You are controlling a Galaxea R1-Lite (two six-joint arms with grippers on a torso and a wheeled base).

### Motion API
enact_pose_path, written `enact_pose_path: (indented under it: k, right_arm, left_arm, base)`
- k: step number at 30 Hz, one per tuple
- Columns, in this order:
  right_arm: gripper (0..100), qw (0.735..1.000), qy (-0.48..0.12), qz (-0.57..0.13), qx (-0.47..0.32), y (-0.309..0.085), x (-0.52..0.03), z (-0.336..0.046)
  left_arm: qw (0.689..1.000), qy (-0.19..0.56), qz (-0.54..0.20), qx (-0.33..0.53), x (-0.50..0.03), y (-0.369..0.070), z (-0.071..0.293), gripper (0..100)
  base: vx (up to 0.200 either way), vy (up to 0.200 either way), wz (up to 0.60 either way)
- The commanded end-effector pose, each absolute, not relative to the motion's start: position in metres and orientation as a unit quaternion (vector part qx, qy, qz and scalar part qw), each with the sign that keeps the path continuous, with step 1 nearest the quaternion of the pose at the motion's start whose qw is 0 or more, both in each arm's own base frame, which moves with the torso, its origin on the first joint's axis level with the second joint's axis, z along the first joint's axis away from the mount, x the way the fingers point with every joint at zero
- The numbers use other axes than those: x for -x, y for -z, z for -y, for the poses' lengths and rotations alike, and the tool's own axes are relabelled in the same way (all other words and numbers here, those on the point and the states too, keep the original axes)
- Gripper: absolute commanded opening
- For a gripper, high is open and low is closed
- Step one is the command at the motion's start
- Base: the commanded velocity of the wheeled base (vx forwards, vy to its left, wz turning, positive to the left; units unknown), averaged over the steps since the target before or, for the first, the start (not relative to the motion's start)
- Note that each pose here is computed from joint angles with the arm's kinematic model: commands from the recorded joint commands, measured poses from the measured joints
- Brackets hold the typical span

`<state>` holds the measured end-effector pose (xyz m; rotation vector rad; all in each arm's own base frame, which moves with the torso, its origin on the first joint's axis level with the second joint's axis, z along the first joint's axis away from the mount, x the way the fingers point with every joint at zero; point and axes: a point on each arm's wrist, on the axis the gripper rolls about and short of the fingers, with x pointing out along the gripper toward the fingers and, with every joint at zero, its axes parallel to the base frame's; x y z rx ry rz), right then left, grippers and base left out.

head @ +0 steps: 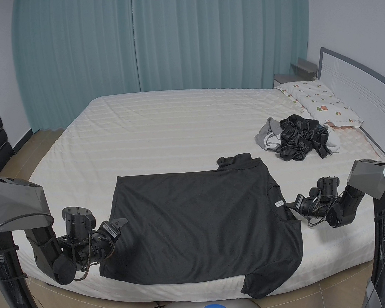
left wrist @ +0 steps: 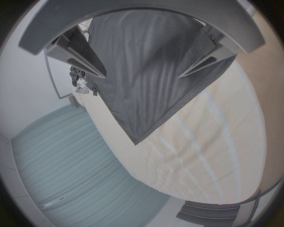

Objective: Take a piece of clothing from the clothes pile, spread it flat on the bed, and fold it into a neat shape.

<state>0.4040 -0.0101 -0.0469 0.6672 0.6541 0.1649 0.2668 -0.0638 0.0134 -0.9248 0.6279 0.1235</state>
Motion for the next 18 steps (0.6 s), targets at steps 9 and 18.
enact_pose_path:
  k: [9, 18]
  right_arm:
    - [0, 0.894, -0.059, -0.304, -0.324, 0.044, -0.402, 0.025]
    - [0, 0.895, -0.052, -0.299, -0.326, 0.038, -0.4, 0.031]
  left_arm:
    - [0.846, -0.065, -0.302, 0.436, -0.265, -0.011, 0.063, 100]
    - [0.846, -0.067, -0.306, 0.432, -0.262, -0.01, 0.063, 100]
  base:
    - [0.0, 0.0, 0.0]
    - [0.0, 0.0, 0.0]
